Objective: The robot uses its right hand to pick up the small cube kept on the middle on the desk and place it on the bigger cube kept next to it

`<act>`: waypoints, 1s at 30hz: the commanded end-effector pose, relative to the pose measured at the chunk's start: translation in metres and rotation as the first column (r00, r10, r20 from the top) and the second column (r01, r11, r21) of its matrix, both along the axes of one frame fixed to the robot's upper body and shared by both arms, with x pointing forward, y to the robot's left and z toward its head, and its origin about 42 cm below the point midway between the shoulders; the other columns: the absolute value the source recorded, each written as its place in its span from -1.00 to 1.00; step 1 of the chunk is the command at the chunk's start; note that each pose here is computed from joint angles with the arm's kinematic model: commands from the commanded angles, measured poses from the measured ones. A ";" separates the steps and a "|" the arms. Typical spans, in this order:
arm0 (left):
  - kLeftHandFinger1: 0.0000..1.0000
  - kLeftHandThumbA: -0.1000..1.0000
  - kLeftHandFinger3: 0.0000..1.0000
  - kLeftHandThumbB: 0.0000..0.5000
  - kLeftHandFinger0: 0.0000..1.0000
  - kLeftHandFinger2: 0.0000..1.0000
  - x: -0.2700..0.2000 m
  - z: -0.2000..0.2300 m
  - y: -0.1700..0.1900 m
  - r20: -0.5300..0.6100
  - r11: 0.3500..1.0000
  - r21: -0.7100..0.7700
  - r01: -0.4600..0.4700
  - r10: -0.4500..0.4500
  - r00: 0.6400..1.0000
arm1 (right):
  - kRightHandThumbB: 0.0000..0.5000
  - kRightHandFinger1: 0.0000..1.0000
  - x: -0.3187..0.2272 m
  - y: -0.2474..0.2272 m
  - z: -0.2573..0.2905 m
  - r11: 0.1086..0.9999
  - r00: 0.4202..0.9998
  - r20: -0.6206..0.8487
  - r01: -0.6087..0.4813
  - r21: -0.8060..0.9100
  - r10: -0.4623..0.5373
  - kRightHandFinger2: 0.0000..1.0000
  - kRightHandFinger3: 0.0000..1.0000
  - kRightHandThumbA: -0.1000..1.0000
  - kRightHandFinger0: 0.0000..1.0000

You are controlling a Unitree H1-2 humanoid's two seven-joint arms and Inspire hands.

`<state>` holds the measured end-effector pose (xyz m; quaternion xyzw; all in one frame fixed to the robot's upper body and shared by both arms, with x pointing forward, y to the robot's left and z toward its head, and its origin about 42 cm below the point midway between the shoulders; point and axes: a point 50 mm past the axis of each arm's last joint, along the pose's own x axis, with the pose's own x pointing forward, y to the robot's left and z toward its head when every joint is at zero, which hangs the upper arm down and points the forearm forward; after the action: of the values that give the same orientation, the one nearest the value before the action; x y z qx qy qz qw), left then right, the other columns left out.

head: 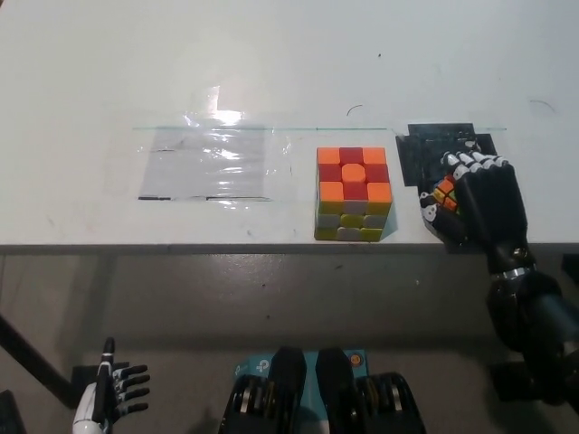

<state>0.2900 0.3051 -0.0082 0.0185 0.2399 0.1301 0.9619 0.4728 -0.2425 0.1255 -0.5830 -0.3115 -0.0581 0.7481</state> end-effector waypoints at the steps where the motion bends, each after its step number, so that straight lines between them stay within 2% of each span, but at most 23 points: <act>1: 0.29 1.00 0.17 -0.36 0.27 0.26 0.012 0.014 0.005 0.067 0.999 0.033 -0.002 0.000 0.998 | -0.05 -1.00 0.012 0.008 0.019 0.997 0.997 0.015 -0.073 0.005 0.073 -0.19 0.35 -1.00 -1.00; 7: 0.30 1.00 0.16 -0.37 0.29 0.24 0.010 0.013 0.006 0.071 0.999 0.038 0.011 -0.014 0.997 | -0.08 -1.00 0.012 0.005 0.021 0.997 0.997 0.014 -0.078 0.000 0.078 -0.22 0.32 -1.00 -1.00; 9: 0.30 1.00 0.17 -0.34 0.29 0.27 0.011 0.013 0.005 0.069 0.999 0.036 0.005 -0.007 0.998 | -0.13 -1.00 0.014 0.003 0.024 0.997 0.996 0.020 -0.082 0.005 0.082 -0.18 0.23 -1.00 -1.00; 11: 0.31 1.00 0.15 -0.33 0.29 0.27 0.011 0.013 0.005 0.071 0.999 0.031 0.005 -0.007 0.997 | -0.25 -1.00 0.015 0.002 0.027 0.997 0.997 0.017 -0.079 0.004 0.079 -0.14 0.17 -1.00 -1.00; 12: 0.31 1.00 0.15 -0.33 0.29 0.27 0.011 0.013 0.005 0.063 1.000 0.031 -0.001 -0.001 0.998 | -0.35 -1.00 0.016 0.003 0.030 0.997 0.997 0.030 -0.076 -0.004 0.076 -0.17 0.17 -1.00 -1.00; 14: 0.31 1.00 0.17 -0.32 0.31 0.26 0.010 0.014 0.004 0.064 0.999 0.040 0.000 -0.003 0.998 | -0.57 -1.00 0.020 0.003 0.037 0.998 0.996 0.058 -0.066 -0.020 0.067 -0.06 0.22 -1.00 -1.00; 15: 0.35 1.00 0.21 -0.36 0.36 0.30 0.010 0.014 0.005 0.062 0.999 0.038 0.008 -0.011 0.998 | -0.70 -1.00 0.023 0.002 0.044 0.997 0.995 0.074 -0.072 -0.024 0.074 -0.06 0.28 -1.00 -1.00; 16: 0.35 1.00 0.20 -0.32 0.35 0.29 0.009 0.012 0.005 0.063 0.999 0.034 0.005 -0.007 0.998 | -0.99 -1.00 0.025 0.004 0.049 0.996 0.993 0.087 -0.084 -0.019 0.086 -0.05 0.27 -1.00 -1.00; 17: 0.34 1.00 0.20 -0.32 0.35 0.29 0.006 0.011 0.005 0.058 0.999 0.033 0.002 -0.004 0.998 | -1.00 -1.00 0.026 0.005 0.052 0.996 0.991 0.100 -0.091 -0.022 0.093 -0.05 0.29 -1.00 -1.00; 18: 0.34 1.00 0.20 -0.32 0.35 0.29 0.006 0.011 0.005 0.058 0.999 0.033 0.002 -0.004 0.998 | -1.00 -1.00 0.026 0.005 0.052 0.996 0.991 0.100 -0.091 -0.023 0.093 -0.05 0.30 -1.00 -1.00; 20: 0.32 1.00 0.20 -0.32 0.31 0.28 0.006 0.010 0.005 0.054 0.999 0.037 -0.002 0.000 0.999 | -0.95 -1.00 0.031 0.006 0.062 0.995 0.989 0.112 -0.092 -0.043 0.096 0.08 0.37 -1.00 -1.00; 21: 0.33 1.00 0.20 -0.34 0.33 0.29 0.004 0.009 0.005 0.052 0.999 0.032 -0.003 0.001 0.999 | -0.76 -1.00 0.034 0.007 0.069 0.993 0.986 0.132 -0.090 -0.074 0.099 0.06 0.36 -1.00 -1.00; 22: 0.34 1.00 0.25 -0.38 0.36 0.31 0.003 0.008 0.005 0.050 0.999 0.037 -0.001 -0.001 0.999 | -0.99 -1.00 0.037 0.008 0.076 0.992 0.982 0.146 -0.109 -0.064 0.117 0.03 0.36 -1.00 -1.00; 24: 0.34 1.00 0.22 -0.33 0.35 0.30 0.002 0.006 0.005 0.048 1.000 0.030 -0.003 0.002 0.999 | -0.69 -1.00 0.043 0.010 0.092 0.990 0.974 0.182 -0.124 -0.059 0.133 -0.04 0.20 -1.00 -1.00; 26: 0.34 1.00 0.21 -0.32 0.33 0.29 0.001 0.005 0.005 0.041 0.999 0.035 -0.004 0.003 0.999 | -0.61 -1.00 0.045 0.012 0.097 0.990 0.973 0.184 -0.133 -0.056 0.141 -0.08 0.13 -1.00 -1.00; 27: 0.33 1.00 0.20 -0.27 0.32 0.29 0.001 0.005 0.005 0.042 0.999 0.036 -0.003 0.002 0.999 | -0.44 -1.00 0.047 0.013 0.102 0.989 0.971 0.189 -0.138 -0.054 0.146 -0.08 0.08 -1.00 -1.00; 29: 0.31 1.00 0.21 -0.29 0.30 0.28 -0.001 0.003 0.005 0.042 0.999 0.039 -0.002 0.001 0.999 | -0.15 -1.00 0.051 0.016 0.112 0.988 0.968 0.199 -0.147 -0.055 0.155 -0.03 0.06 -1.00 -1.00; 30: 0.28 1.00 0.18 -0.29 0.25 0.26 -0.001 0.003 0.005 0.047 0.999 0.042 -0.001 -0.001 0.999 | -0.10 -1.00 0.052 0.018 0.116 0.987 0.966 0.204 -0.153 -0.055 0.161 0.02 0.09 -1.00 -1.00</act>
<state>0.2866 0.3050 -0.0106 0.0196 0.2397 0.1304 0.9619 0.5035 -0.2327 0.1839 -0.5818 -0.3771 -0.0441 0.7193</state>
